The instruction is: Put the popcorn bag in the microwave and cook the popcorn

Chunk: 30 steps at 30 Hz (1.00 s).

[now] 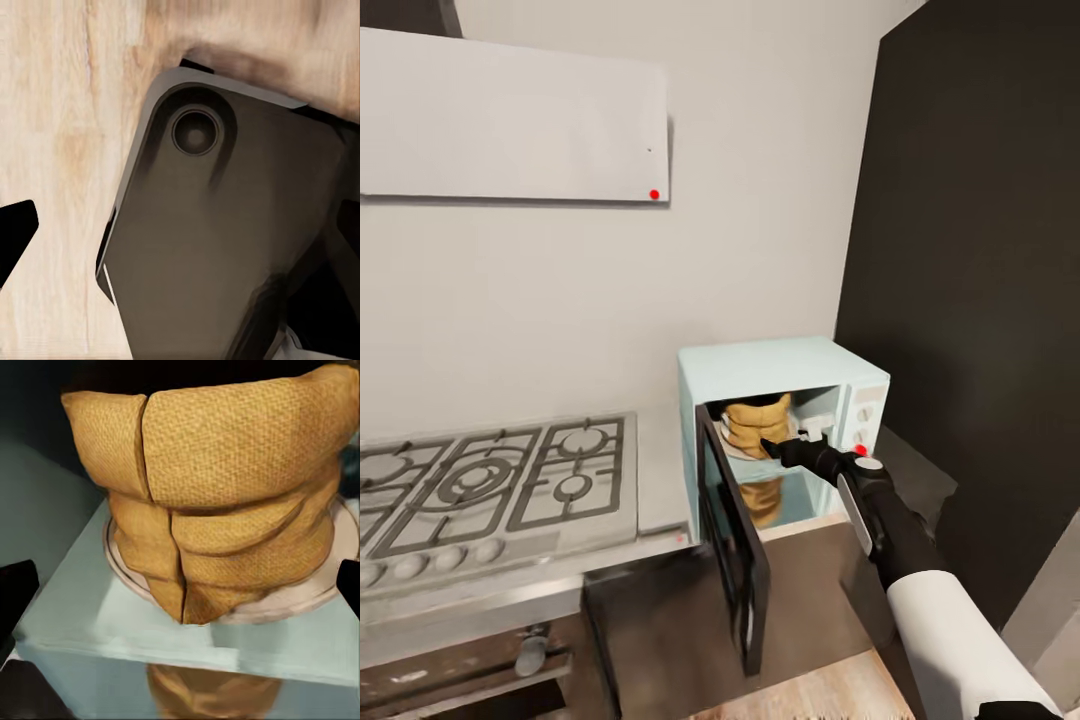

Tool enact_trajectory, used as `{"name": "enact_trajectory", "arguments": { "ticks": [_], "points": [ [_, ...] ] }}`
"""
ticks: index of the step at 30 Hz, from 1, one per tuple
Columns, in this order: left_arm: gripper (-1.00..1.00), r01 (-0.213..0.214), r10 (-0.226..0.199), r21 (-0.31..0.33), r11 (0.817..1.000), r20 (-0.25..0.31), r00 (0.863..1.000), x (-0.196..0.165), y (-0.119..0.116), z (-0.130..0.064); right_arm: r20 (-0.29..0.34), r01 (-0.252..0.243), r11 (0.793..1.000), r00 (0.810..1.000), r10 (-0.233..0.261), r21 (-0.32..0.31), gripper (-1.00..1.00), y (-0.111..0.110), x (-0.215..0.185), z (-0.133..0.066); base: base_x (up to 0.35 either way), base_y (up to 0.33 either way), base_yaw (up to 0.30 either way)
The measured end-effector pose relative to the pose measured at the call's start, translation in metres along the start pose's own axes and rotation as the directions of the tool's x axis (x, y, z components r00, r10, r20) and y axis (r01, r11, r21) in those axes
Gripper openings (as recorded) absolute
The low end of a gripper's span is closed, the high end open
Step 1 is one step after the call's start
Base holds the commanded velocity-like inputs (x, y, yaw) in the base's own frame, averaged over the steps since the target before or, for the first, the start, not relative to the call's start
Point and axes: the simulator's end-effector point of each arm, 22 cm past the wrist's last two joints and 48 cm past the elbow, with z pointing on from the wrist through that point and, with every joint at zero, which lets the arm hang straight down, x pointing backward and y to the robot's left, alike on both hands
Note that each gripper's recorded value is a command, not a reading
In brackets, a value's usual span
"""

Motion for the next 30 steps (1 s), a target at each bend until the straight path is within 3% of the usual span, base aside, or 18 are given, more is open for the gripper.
{"name": "enact_trajectory", "arguments": {
  "ticks": [11, 22, 30],
  "points": [
    [1.00, 0.000, 0.000, 0.001, 1.000, 0.001, 1.000, -0.0003, -0.0002, 0.0000, -0.001, 0.005, 1.000, 1.000, -0.005, 0.009, 1.00, -0.0029, 0.0002, -0.0005, -0.300, 0.000, 0.000],
    [1.00, 0.000, 0.000, -0.001, 1.000, 0.001, 1.000, -0.0006, 0.0010, -0.0001, 0.000, 0.003, 1.000, 1.000, -0.003, 0.013, 1.00, -0.0038, -0.0003, -0.0011, -0.021, -0.003, 0.000],
    [1.00, 0.000, 0.000, 0.000, 1.000, 0.001, 1.000, -0.0002, 0.0000, 0.0000, -0.001, 0.002, 1.000, 1.000, -0.002, 0.014, 1.00, -0.0049, 0.0003, -0.0009, -0.231, -0.138, 0.000]
  ]
}}
